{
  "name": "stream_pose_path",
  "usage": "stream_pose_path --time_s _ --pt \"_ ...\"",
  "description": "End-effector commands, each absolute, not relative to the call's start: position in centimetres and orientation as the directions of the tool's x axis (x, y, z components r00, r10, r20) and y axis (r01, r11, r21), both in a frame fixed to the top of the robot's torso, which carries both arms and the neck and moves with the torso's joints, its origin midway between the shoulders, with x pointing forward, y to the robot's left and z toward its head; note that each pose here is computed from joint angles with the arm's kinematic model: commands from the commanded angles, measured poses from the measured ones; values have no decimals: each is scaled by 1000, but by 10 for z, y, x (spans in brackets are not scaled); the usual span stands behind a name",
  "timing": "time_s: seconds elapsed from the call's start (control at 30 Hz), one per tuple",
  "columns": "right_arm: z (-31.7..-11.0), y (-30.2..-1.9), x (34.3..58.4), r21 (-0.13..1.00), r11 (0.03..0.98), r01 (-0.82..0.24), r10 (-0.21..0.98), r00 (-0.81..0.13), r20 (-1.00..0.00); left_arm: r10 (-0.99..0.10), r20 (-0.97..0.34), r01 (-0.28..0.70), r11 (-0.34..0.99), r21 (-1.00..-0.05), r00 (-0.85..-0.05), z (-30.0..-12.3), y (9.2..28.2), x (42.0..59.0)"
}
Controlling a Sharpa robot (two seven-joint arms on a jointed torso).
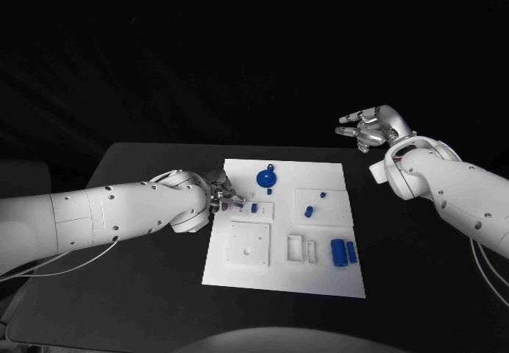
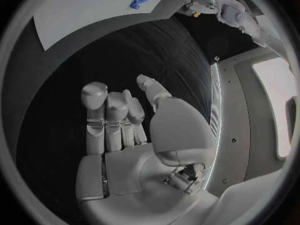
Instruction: Assemble the parts on the task board
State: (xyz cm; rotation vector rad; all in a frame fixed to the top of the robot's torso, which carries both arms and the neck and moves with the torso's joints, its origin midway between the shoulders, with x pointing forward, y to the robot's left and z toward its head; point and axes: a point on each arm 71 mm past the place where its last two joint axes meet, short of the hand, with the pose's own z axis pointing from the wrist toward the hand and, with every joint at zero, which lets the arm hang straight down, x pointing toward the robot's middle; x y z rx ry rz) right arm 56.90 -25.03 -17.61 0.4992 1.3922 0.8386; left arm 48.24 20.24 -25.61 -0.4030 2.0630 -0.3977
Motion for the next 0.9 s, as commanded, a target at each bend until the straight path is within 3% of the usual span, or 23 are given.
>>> stream_pose_path --time_s 0.03,0.9 --pt "-177 -249 569 748 626 -221 758 -50 -650 -422 -771 -100 897 -430 -477 -256 200 480" --pt "-177 -249 568 748 627 -218 758 -54 -651 -381 -773 -85 915 -395 -507 -262 200 477"
